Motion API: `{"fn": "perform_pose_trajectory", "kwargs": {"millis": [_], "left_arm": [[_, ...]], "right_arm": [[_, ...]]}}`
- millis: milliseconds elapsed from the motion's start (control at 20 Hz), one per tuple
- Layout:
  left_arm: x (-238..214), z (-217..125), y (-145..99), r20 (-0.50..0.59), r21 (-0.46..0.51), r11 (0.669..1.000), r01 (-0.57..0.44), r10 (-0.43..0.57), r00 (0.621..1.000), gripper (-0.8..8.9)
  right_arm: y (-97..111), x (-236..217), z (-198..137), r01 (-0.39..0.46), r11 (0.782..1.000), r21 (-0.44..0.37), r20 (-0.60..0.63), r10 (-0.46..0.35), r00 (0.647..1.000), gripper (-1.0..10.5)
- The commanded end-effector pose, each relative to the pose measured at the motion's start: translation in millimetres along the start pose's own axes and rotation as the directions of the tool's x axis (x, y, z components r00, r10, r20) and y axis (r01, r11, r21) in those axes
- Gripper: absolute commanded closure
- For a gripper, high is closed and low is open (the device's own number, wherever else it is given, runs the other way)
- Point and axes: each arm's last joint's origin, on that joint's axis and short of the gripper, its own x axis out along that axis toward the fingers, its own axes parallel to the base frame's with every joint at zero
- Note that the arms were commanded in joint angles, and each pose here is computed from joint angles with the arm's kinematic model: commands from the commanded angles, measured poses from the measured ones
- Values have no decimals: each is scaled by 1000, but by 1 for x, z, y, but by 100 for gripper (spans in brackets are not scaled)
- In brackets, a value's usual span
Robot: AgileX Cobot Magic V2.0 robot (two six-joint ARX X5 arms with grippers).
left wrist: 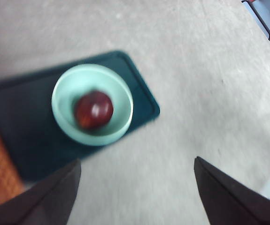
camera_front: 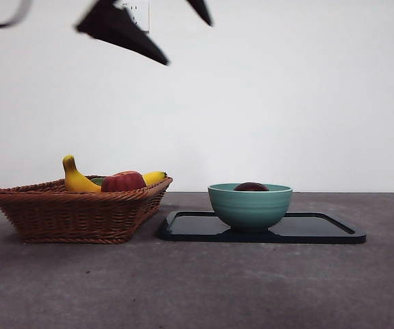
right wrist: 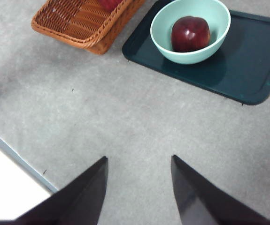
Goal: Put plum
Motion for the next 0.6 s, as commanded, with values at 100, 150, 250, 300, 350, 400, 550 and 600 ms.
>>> {"fn": "perform_pose_trajectory", "kwargs": {"millis": [100, 150, 250, 300, 350, 400, 550, 600], "left_arm": [[42, 28, -6, -19, 16, 999, -30, 30, 999, 441], [55, 33, -6, -34, 17, 999, -40, 40, 999, 441], [80, 39, -6, -63, 19, 998, -66, 67, 996, 441], [92, 41, -6, -79, 27, 997, -79, 80, 994, 441], [104, 42, -6, -96, 37, 995, -94, 97, 991, 441], [116, 43, -6, -106, 47, 993, -108, 113, 988, 441], [146, 44, -3, -141, 57, 990, -129, 136, 981, 440], [155, 45, -1, -149, 62, 987, -148, 156, 976, 440]], "right_arm": [[1, 0, 1, 1, 1000, 6, 1, -1, 1000, 733], [1, 0, 1, 1, 1000, 6, -1, -1, 1000, 733], [0, 0, 1, 2, 1000, 8, -5, -2, 1000, 733], [0, 0, 0, 2, 1000, 8, -7, -2, 1000, 733], [0, 0, 0, 2, 1000, 9, -9, -2, 1000, 733], [0, 0, 0, 2, 1000, 9, -9, -2, 1000, 733], [0, 0, -1, 3, 1000, 12, -17, -3, 1000, 733], [0, 0, -1, 4, 1000, 13, -20, -3, 1000, 733]]}}
